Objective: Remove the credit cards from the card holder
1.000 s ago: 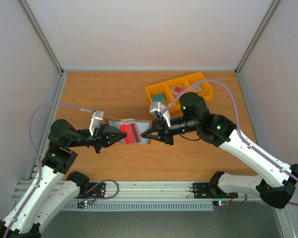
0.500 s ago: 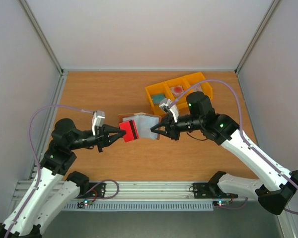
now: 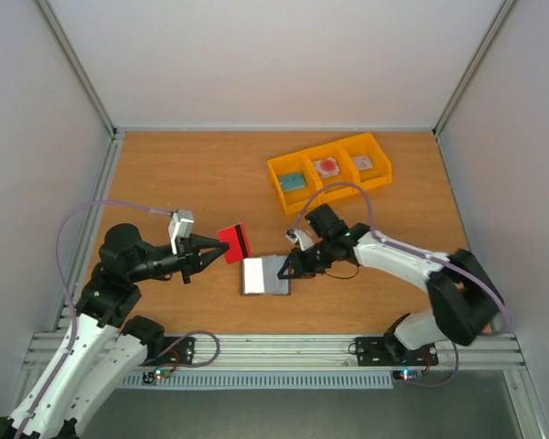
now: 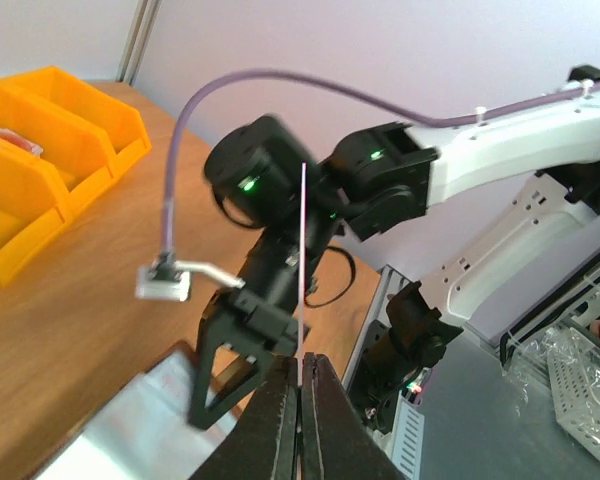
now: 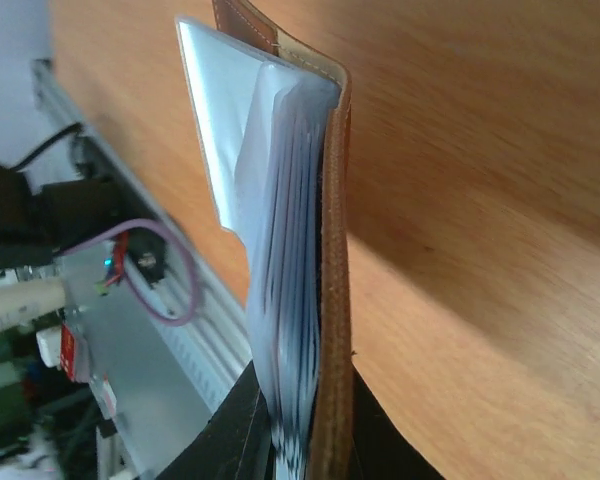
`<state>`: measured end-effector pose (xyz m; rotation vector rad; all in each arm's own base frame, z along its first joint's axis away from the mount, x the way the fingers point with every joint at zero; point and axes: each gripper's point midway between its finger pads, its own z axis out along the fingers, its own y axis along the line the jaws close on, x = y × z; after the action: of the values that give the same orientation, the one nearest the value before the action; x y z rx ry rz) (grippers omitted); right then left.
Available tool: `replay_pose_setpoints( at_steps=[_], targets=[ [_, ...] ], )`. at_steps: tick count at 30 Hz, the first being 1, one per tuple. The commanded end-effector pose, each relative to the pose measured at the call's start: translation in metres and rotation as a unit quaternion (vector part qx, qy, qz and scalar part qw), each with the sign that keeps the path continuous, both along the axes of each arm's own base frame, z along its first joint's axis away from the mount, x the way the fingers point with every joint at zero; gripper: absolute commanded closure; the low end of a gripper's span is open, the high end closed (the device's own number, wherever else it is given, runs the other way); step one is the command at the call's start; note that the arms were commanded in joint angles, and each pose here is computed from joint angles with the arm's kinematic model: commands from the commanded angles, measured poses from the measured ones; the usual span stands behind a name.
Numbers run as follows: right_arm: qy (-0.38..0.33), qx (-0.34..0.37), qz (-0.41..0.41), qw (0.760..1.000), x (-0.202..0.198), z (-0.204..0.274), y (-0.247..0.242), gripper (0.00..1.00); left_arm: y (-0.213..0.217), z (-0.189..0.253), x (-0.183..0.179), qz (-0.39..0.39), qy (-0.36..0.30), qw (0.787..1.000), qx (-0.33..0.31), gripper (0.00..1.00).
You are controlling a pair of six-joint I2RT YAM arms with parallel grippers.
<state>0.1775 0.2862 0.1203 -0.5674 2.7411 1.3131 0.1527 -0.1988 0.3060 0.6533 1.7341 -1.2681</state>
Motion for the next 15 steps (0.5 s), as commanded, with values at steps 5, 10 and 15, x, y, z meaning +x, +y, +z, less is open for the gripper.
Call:
replay_pose_setpoints(
  at_steps=[5,10,15],
  targets=[
    [0.149,-0.019,-0.057,0.987,0.003,-0.063,0.012,0.99,-0.002,0.006,0.003,-0.006,-0.019,1.000,-0.023,1.00],
    [0.177,-0.078,-0.105,0.975,0.005,-0.083,-0.020,0.75,-0.002,0.009,0.003,-0.004,-0.026,0.999,-0.025,1.00],
    [0.114,-0.151,-0.131,0.973,0.010,-0.056,-0.059,0.51,0.001,0.009,0.007,0.010,-0.065,0.998,0.001,1.00]
  ],
)
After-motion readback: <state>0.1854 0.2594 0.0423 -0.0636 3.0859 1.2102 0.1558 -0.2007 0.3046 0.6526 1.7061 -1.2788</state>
